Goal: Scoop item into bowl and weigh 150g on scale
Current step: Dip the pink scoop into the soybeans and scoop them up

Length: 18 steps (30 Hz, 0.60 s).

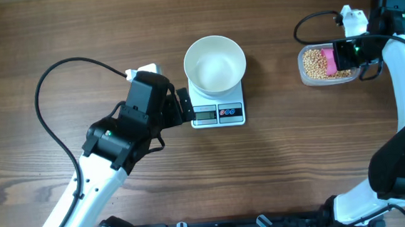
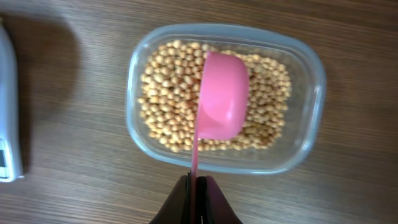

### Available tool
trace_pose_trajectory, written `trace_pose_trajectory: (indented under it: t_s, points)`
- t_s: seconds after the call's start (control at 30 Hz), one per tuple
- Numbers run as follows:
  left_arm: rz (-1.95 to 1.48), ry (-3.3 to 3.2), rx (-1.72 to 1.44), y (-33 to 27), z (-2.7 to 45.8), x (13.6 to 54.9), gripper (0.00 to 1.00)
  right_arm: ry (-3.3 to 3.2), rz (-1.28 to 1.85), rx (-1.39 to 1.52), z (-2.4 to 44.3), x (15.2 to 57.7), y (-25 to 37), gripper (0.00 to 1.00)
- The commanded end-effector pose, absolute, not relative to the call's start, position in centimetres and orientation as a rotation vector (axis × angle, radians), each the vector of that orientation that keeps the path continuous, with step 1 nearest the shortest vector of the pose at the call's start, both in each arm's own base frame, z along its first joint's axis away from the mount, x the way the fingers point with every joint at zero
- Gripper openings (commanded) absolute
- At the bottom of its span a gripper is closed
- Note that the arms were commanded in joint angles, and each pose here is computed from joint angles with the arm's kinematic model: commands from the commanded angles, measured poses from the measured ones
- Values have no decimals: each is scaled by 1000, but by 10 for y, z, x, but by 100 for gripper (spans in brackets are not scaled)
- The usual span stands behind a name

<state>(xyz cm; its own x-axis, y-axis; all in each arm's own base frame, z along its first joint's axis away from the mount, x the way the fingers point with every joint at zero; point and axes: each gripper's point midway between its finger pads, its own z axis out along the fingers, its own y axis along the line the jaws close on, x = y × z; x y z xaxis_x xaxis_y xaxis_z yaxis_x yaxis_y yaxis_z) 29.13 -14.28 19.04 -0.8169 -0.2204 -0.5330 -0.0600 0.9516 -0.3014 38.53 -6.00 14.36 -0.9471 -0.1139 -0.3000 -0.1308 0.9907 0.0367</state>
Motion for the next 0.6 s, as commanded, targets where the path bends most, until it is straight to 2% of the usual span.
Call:
trace_pose_trajectory:
  t_s: [0.0,0.33,0.57]
  points:
    - [-354,2499,-197,-140,193,293,100,2836,282,-174,131,378,-48,4]
    - [-354,2499,-197,-140,193,293,100,2729,586,-12,135,373,-58,4]
    - [-354,2499,-197,-140,193,293,100,2702,677,71,130,366,-65,4]
